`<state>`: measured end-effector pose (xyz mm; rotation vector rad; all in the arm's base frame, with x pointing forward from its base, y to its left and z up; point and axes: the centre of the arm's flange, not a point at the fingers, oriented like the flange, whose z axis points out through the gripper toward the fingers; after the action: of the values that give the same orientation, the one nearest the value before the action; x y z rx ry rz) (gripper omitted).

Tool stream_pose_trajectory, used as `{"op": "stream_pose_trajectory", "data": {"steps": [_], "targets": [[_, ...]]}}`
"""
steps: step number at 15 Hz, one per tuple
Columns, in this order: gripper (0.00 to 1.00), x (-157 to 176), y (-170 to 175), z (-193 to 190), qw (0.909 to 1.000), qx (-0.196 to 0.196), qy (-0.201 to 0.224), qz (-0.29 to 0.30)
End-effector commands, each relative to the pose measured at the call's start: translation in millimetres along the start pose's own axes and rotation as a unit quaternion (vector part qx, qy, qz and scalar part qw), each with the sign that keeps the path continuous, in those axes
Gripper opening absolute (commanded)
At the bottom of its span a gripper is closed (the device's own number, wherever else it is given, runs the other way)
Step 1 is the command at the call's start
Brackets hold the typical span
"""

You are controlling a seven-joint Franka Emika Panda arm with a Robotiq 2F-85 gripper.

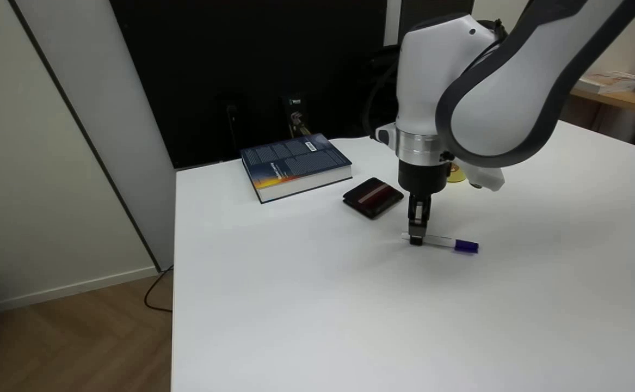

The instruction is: Put the marker in the yellow mug

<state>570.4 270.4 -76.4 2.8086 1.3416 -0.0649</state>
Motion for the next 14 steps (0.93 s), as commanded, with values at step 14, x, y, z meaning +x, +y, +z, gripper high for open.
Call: {"op": "stream_pose_trajectory", "data": {"steps": [14], "targets": [[0.04, 11, 105, -81, 0.9966, -0.059, 0.001, 0.058]]}}
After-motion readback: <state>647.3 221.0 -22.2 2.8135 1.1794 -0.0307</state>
